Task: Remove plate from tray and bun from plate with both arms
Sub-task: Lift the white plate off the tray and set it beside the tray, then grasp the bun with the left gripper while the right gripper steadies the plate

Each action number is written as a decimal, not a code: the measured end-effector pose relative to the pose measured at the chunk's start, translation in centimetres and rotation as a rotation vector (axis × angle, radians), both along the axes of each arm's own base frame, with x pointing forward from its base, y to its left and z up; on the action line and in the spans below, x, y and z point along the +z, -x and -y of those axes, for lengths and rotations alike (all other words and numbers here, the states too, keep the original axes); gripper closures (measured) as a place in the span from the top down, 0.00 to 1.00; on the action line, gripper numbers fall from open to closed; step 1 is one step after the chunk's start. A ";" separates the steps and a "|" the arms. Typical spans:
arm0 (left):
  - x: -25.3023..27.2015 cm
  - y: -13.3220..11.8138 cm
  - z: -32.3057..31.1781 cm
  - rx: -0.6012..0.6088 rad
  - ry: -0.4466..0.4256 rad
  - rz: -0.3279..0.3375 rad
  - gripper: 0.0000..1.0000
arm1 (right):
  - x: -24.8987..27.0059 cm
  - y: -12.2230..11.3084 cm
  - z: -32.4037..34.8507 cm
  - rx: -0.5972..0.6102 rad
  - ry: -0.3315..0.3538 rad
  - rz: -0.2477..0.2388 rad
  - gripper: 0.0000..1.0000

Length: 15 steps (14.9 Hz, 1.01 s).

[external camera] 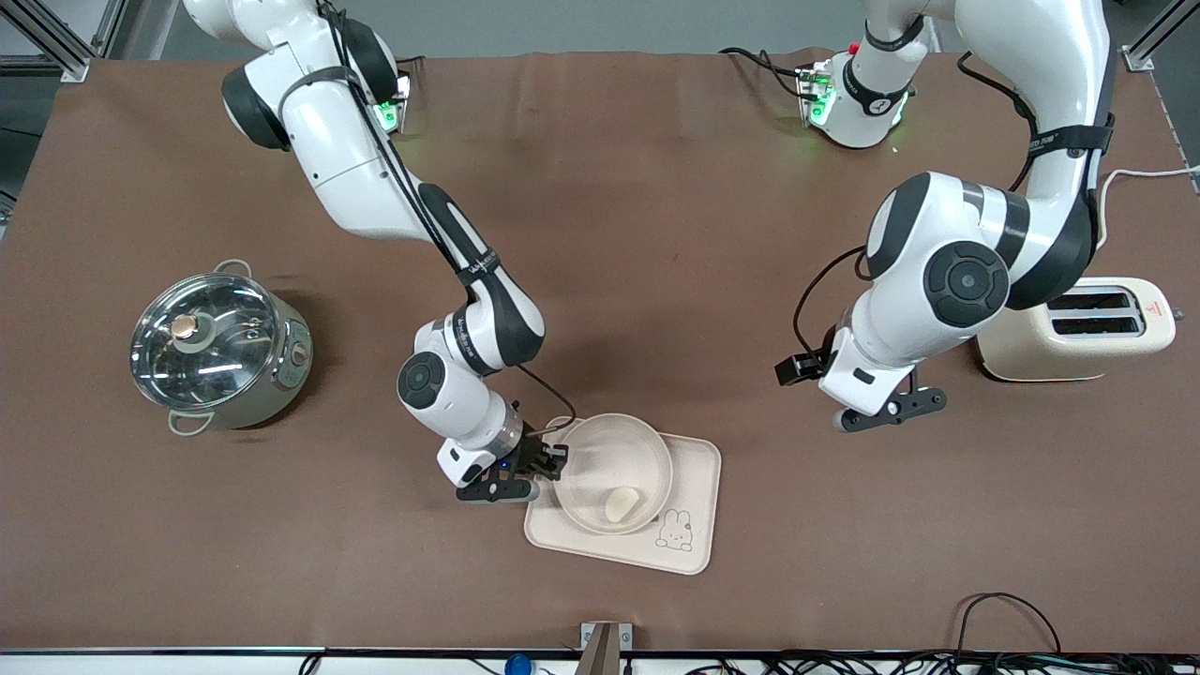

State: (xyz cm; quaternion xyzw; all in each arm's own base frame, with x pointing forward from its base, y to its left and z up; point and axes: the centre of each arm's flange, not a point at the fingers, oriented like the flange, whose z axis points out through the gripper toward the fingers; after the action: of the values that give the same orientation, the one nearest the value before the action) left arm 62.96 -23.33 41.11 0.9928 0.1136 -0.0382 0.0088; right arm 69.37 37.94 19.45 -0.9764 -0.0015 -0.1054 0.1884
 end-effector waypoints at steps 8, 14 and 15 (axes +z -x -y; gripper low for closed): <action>-0.1 0.0 0.0 0.000 0.000 -0.001 1.00 | 5.6 8.2 -0.6 0.166 0.060 -0.060 0.04; -0.5 0.0 0.1 0.001 -0.002 -0.007 1.00 | 4.1 16.2 -2.7 0.277 0.085 -0.125 0.04; -0.5 0.0 0.2 0.009 -0.003 -0.007 1.00 | 3.8 16.9 -3.3 0.277 0.078 -0.112 0.04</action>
State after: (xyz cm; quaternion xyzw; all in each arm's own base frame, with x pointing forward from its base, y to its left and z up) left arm 62.93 -23.58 40.63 0.9921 0.1184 -0.0415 0.0072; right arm 52.44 41.24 23.27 -0.9778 -0.1298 -0.0235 0.1628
